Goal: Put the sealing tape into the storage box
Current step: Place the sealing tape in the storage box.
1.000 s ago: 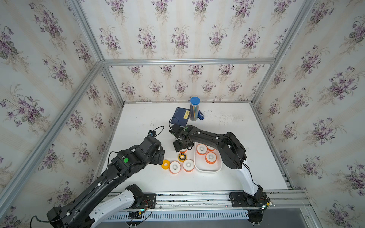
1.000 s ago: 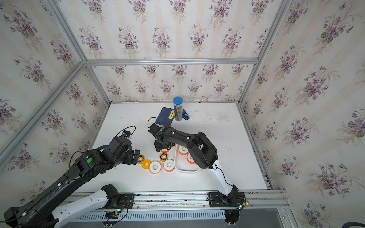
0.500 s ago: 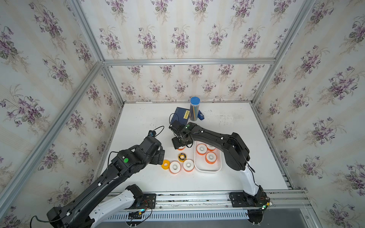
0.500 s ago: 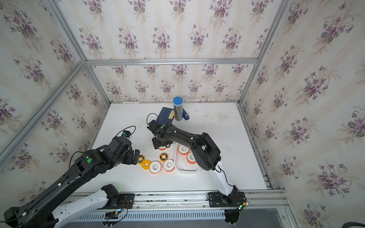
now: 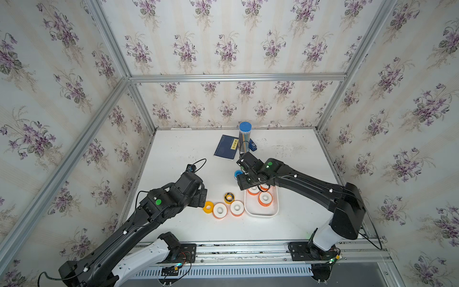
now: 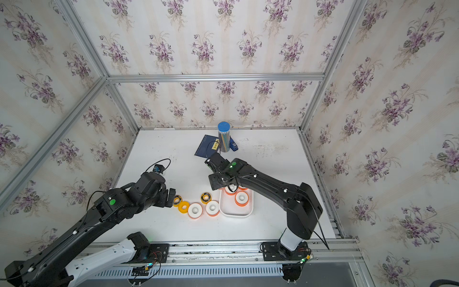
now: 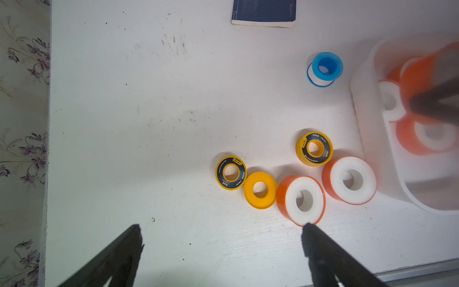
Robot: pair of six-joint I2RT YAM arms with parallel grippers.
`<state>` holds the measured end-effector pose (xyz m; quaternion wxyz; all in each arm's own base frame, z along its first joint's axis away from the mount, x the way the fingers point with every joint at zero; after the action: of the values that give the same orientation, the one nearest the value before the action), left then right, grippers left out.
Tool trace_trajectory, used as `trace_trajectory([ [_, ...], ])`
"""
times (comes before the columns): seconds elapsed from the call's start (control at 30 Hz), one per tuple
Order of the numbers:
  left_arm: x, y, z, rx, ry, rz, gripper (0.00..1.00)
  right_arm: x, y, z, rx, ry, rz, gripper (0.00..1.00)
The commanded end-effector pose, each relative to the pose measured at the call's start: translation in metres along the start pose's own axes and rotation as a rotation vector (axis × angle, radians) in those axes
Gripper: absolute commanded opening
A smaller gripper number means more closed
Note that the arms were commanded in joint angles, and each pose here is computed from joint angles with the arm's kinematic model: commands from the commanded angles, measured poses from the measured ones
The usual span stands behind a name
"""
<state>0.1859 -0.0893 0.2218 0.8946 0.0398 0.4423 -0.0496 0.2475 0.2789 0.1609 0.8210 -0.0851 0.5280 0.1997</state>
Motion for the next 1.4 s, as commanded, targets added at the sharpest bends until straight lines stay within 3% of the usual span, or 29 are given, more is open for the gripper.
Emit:
trace_trajectory([
  [0.0, 0.0, 0.001, 0.0, -0.001, -0.004, 0.006, 1.0, 0.0, -0.013, -0.019, 0.044, -0.008, 0.011, 0.64],
  [0.4, 0.002, 0.001, -0.001, 0.0, 0.003, 0.012, 1.0, 0.027, -0.012, -0.085, 0.061, 0.112, 0.154, 0.63],
  [0.63, 0.003, 0.0, -0.002, 0.001, 0.005, 0.01, 1.0, 0.044, -0.008, -0.091, 0.046, 0.15, 0.167, 0.63],
  [1.03, 0.006, -0.002, -0.002, 0.01, 0.019, 0.01, 1.0, 0.059, -0.019, -0.091, 0.032, 0.165, 0.071, 0.64],
  [1.37, 0.006, -0.005, -0.001, 0.022, 0.016, -0.012, 1.0, 0.061, -0.018, -0.093, 0.034, 0.172, 0.08, 0.7],
])
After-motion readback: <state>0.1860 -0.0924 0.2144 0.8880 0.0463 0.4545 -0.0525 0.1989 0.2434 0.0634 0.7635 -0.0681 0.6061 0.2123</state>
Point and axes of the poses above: each gripper's point midway between its finger pads, its own x axis out along the fingers, its own y axis along the line the jaws close on, z = x × y, the point moved 2 cm from there along -x, back along the fingers, and after that the axes turned 1 degree about -x, right-handed, at the moved point
